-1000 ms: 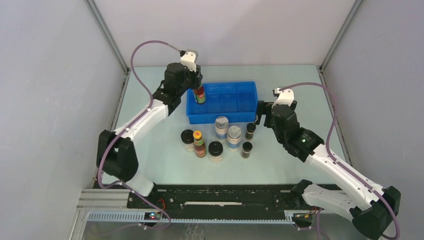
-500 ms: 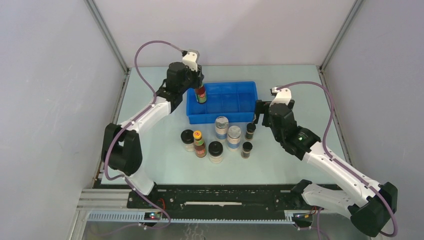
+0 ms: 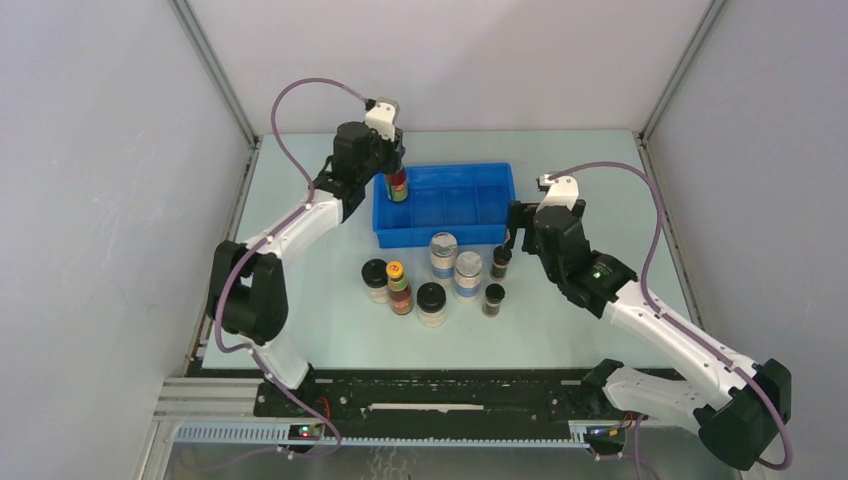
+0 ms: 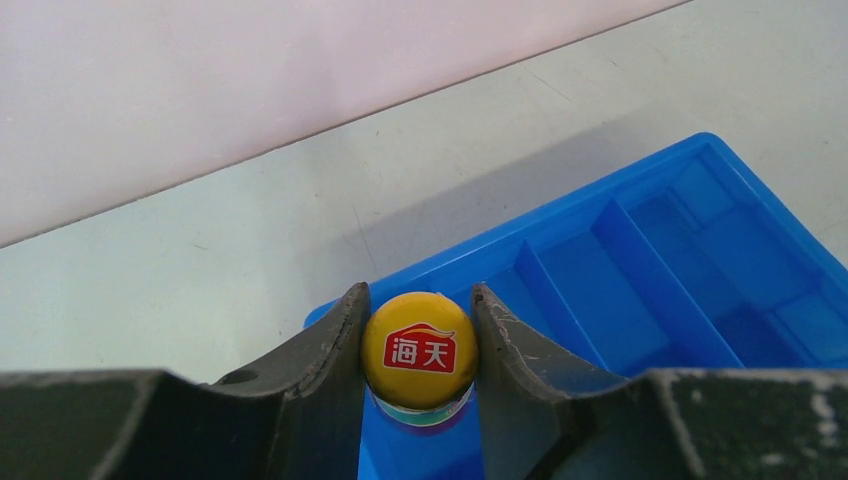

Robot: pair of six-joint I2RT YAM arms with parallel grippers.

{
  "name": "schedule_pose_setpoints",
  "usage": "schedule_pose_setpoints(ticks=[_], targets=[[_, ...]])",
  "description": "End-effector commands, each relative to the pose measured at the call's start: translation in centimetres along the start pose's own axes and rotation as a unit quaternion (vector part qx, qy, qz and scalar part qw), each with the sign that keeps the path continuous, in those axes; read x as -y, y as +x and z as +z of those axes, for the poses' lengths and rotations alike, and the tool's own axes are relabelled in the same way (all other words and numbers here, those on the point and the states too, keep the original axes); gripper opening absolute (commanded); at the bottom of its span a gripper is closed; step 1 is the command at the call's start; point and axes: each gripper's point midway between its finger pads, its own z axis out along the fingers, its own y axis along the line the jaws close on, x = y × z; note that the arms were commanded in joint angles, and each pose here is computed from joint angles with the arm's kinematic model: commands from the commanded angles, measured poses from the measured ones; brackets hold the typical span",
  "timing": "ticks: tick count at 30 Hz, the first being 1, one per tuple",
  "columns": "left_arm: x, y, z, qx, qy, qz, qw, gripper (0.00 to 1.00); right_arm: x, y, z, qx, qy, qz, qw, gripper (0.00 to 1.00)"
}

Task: Organize the condiment bottles
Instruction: Place the bottle in the storage box.

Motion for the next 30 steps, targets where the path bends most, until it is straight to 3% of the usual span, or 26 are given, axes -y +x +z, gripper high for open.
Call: schedule_pose_setpoints(ticks=[1,30], targets=[[-1.8,-10.5,-0.9,0.143,-0.019,0.018,0.989,0.00,0.0,-0.4,0.2,0.007,0.000,-0.001,1.000,1.00],[-2.7,-6.2,2.6,0.143,0.003,-0.004,0.990,0.00,-0.5,1.2,1.4,-0.025,0.003,-0.013,1.000,0.99]])
